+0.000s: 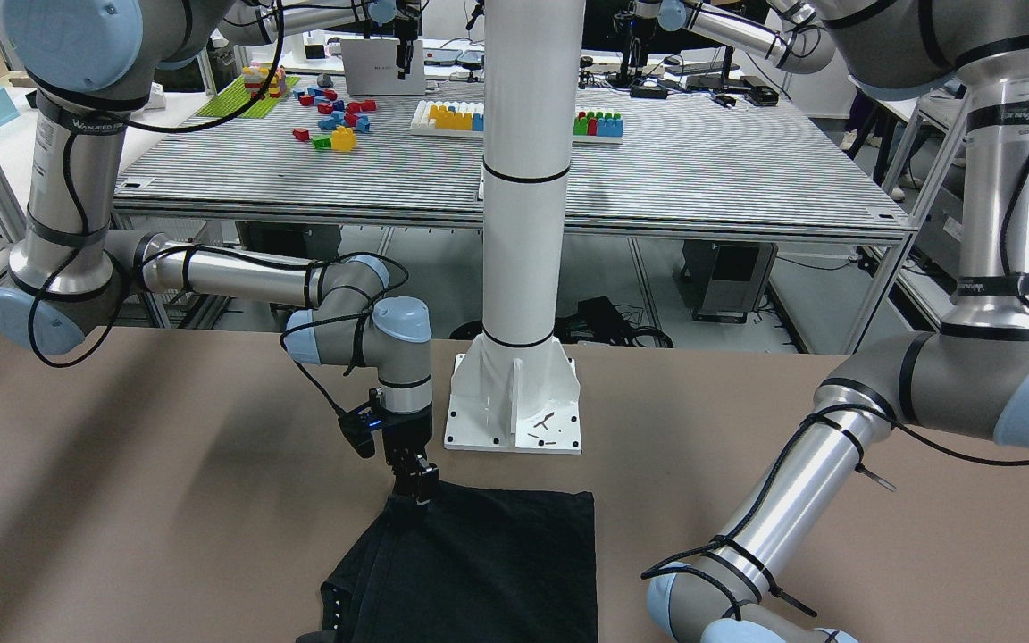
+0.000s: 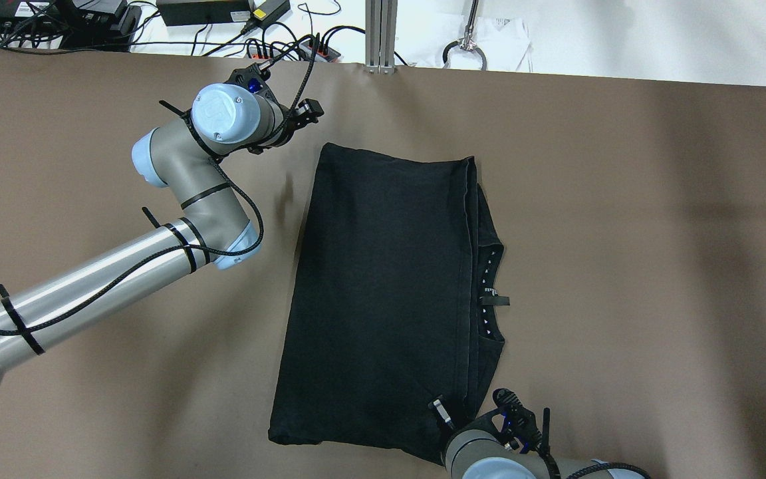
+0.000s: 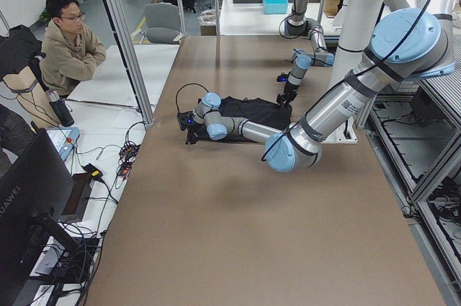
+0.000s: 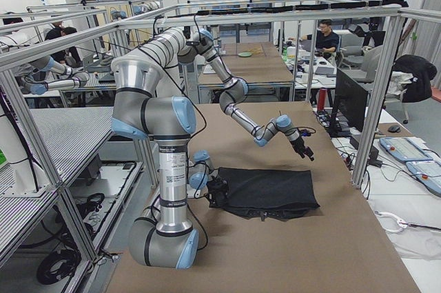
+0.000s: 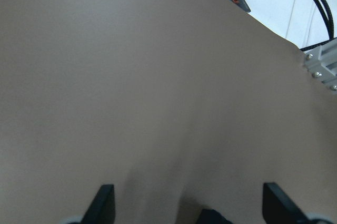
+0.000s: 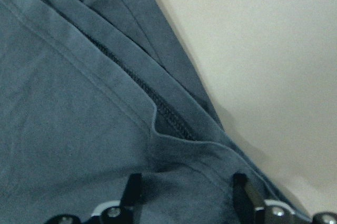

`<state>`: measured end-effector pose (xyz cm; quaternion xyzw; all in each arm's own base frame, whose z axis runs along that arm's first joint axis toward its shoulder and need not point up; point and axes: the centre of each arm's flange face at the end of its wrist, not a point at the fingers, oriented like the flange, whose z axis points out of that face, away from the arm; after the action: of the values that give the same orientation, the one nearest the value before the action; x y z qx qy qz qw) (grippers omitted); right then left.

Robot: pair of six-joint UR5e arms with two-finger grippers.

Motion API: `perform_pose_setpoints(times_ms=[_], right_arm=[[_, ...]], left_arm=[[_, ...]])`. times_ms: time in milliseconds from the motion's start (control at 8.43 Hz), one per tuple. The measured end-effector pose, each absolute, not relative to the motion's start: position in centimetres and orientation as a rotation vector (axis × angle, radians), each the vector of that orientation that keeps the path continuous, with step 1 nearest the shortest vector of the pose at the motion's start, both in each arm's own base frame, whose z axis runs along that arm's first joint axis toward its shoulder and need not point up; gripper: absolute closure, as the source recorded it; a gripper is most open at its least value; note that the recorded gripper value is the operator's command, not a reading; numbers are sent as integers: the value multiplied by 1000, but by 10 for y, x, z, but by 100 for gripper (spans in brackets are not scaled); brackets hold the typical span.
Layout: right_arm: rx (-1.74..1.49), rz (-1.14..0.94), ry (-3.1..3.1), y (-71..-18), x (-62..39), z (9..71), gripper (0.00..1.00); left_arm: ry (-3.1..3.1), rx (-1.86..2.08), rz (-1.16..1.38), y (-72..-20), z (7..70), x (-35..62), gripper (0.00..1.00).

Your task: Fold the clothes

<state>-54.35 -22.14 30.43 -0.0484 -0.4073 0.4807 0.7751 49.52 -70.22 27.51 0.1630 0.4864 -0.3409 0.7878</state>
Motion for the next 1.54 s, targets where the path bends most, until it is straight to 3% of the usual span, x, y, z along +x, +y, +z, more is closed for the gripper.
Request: perform_pose_setpoints(times_ms=[119, 593, 1543], right_arm=[[-103, 1040, -879, -222, -544, 305, 35], [-99, 1039, -873, -222, -544, 307, 100], [-106, 1025, -912, -227, -527, 289, 100]], left_arm=[[1049, 350, -732, -701, 275, 498, 0], [1051, 350, -728, -698, 271, 503, 0], [1079, 355, -766, -691, 267, 494, 0]])
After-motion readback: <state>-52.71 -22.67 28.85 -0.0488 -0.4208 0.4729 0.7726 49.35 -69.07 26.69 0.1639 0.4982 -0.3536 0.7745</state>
